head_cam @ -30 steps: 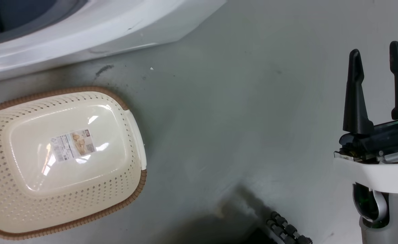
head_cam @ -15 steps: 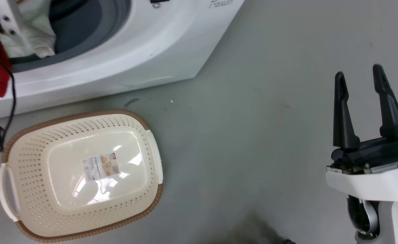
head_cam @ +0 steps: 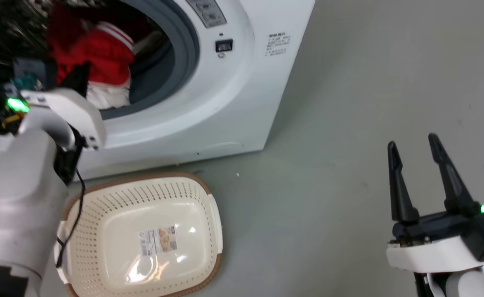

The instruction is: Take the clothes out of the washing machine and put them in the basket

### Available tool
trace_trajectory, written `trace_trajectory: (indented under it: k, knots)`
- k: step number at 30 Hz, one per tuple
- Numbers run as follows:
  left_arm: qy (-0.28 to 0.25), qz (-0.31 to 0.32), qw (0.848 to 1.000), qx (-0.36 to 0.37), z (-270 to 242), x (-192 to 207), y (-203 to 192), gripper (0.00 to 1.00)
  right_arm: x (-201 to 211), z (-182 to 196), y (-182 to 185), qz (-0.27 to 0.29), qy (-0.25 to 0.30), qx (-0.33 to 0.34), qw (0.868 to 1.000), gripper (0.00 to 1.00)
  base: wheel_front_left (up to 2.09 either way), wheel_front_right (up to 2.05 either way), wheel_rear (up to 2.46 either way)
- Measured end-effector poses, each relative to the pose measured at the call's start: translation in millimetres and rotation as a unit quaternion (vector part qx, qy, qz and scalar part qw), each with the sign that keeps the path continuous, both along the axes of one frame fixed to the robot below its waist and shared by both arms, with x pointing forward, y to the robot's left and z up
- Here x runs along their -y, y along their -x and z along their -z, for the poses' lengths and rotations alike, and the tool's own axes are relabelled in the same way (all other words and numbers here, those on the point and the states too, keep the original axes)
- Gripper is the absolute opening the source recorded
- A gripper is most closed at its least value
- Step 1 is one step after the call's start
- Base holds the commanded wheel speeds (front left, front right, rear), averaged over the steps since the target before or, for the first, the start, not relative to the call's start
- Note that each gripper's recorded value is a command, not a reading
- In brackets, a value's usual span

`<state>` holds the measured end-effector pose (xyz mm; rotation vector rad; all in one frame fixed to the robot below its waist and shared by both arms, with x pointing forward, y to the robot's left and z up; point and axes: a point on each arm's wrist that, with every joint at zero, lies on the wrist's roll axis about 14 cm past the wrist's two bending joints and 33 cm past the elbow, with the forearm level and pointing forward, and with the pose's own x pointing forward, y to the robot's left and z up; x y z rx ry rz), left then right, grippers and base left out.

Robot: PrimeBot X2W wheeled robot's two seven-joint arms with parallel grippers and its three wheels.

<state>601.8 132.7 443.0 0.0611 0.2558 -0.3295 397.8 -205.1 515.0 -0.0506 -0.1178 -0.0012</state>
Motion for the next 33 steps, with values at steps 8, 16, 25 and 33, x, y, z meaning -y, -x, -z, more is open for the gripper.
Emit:
trace_trajectory:
  k: [8,16,25,33]
  knots:
    - [0.013,-0.001,0.999,0.037,-21.7,0.9,58.7,0.00,-10.6,-15.2,26.2,-0.013,-0.002,0.017,1.000,1.00,0.00,0.00,0.00]
    - [0.032,-0.005,0.998,0.051,-29.4,2.7,118.4,0.00,-21.2,-25.1,48.8,-0.027,-0.001,0.031,0.999,1.00,0.00,0.00,0.00]
    - [0.048,-0.013,0.998,0.050,-30.0,1.2,183.9,0.00,-28.5,-34.2,74.8,-0.037,-0.002,0.048,0.998,1.00,0.00,0.00,0.00]
    - [0.049,-0.011,0.999,-0.012,6.7,3.6,226.7,0.00,-29.7,-35.6,82.4,-0.037,0.000,0.052,0.998,1.00,0.00,0.00,0.00]
